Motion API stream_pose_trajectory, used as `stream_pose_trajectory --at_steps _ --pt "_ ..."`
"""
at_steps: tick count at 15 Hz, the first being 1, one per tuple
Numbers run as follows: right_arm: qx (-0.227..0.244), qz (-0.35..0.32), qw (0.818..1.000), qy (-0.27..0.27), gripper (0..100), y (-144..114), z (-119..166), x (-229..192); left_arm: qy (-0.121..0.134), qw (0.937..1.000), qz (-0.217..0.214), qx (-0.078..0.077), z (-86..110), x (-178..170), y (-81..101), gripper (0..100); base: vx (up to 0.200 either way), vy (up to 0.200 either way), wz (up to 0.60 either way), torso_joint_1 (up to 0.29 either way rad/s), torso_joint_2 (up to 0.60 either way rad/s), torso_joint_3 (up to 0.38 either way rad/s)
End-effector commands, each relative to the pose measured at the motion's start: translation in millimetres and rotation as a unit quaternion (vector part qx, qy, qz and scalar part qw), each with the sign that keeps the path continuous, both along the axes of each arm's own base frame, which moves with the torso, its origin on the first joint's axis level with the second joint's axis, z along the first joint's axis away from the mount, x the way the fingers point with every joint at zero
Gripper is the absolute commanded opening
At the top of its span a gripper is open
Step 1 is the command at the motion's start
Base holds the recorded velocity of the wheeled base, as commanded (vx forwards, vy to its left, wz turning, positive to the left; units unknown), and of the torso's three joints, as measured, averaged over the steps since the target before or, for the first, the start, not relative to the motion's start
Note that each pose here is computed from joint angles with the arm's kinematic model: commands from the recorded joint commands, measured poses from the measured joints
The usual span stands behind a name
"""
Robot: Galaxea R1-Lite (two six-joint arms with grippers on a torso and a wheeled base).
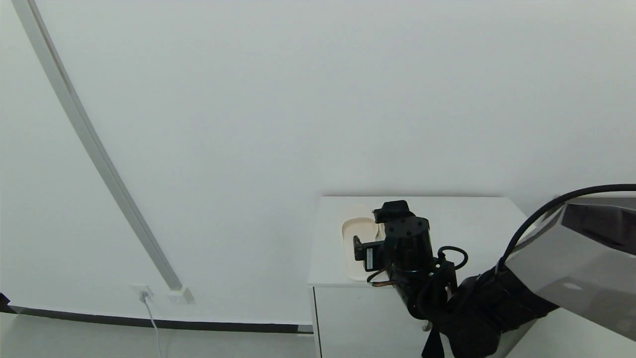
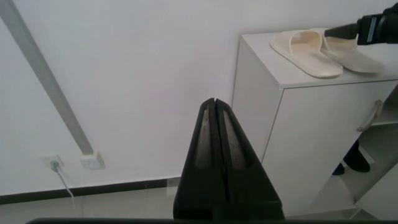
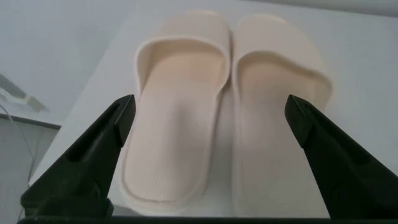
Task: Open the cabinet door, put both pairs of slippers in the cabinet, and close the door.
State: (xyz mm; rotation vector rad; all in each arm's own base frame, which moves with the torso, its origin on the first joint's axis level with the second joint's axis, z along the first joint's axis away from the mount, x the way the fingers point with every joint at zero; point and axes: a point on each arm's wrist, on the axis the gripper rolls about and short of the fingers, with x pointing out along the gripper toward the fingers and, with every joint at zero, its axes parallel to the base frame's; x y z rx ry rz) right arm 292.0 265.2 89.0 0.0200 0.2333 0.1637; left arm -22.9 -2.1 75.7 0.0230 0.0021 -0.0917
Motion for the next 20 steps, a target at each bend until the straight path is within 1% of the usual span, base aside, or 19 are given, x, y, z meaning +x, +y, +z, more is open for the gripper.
stream_pose_trajectory --at_steps 1,4,8,11,14,20 --pt "-0.009 -0.003 1.000 0.013 100 -1 -18 14 0.000 1.0000 0.000 0.000 0.0 0 0.0 0 0.000 0.000 0.00 0.000 0.00 0.000" --pt "-0.009 -0.012 1.000 0.011 100 -2 -24 27 -0.001 1.0000 0.000 0.000 -0.1 0 0.0 0 0.000 0.000 0.00 0.000 0.00 0.000" --pt "-0.003 -0.015 1.000 0.002 100 6 -26 40 0.000 1.0000 0.000 0.000 0.0 0 0.0 0 0.000 0.000 0.00 0.000 0.00 0.000" --pt "0.005 -0.017 1.000 -0.008 100 5 -26 56 0.000 1.0000 0.000 0.000 0.0 0 0.0 0 0.000 0.000 0.00 0.000 0.00 0.000" --pt "-0.003 -0.018 1.000 -0.013 100 3 -31 71 0.000 1.0000 0.000 -0.001 0.0 0 0.0 0 0.000 0.000 0.00 0.000 0.00 0.000" --pt "-0.009 -0.025 1.000 -0.005 100 8 -40 89 0.000 1.0000 0.000 -0.001 0.0 0 0.0 0 0.000 0.000 0.00 0.000 0.00 0.000"
